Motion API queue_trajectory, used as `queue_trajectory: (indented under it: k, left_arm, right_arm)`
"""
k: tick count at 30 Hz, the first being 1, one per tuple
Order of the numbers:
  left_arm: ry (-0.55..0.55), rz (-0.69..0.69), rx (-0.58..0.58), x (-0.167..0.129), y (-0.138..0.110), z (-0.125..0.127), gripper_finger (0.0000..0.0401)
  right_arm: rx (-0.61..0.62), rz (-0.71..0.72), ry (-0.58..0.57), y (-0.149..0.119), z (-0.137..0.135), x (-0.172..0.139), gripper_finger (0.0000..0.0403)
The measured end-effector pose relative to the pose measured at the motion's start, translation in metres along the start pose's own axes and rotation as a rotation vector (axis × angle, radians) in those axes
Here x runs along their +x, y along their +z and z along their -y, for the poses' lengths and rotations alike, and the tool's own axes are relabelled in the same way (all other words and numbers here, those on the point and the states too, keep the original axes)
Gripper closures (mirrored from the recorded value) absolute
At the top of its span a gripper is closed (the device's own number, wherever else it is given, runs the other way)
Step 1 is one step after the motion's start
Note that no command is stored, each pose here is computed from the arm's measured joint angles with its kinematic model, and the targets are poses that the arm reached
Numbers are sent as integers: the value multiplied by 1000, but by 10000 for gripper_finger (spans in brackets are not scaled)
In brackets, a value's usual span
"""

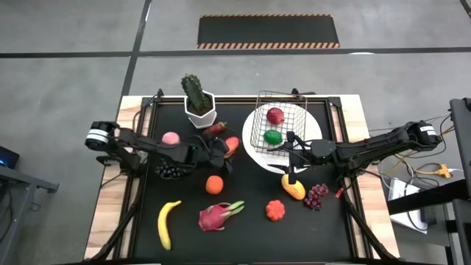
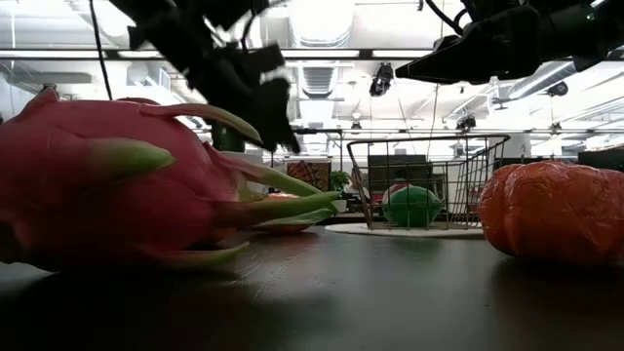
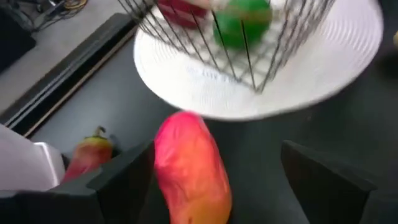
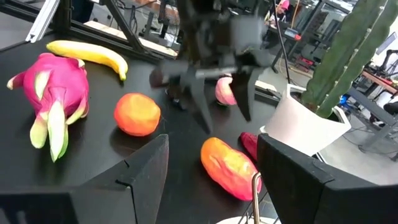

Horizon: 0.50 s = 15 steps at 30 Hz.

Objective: Build produce basket
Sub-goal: Put the red mango into the wire basket

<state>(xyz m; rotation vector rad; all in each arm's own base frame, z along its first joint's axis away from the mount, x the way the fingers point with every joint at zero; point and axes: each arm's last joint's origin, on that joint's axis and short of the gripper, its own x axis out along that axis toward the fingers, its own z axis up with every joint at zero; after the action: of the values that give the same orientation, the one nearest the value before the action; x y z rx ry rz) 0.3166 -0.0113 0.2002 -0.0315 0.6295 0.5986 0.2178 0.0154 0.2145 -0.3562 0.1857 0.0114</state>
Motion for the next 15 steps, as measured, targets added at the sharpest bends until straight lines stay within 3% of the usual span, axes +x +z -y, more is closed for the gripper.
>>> queue_trajectory:
  k: [7,15]
  left_arm:
    - [69,-86,22,37,-20,-4,72]
    - [105,-136,6,58,-33,-7,73]
  right_arm:
    - [0,-4,1,0,0,0,174]
    - [-1,-12,4,-1,0,0,174]
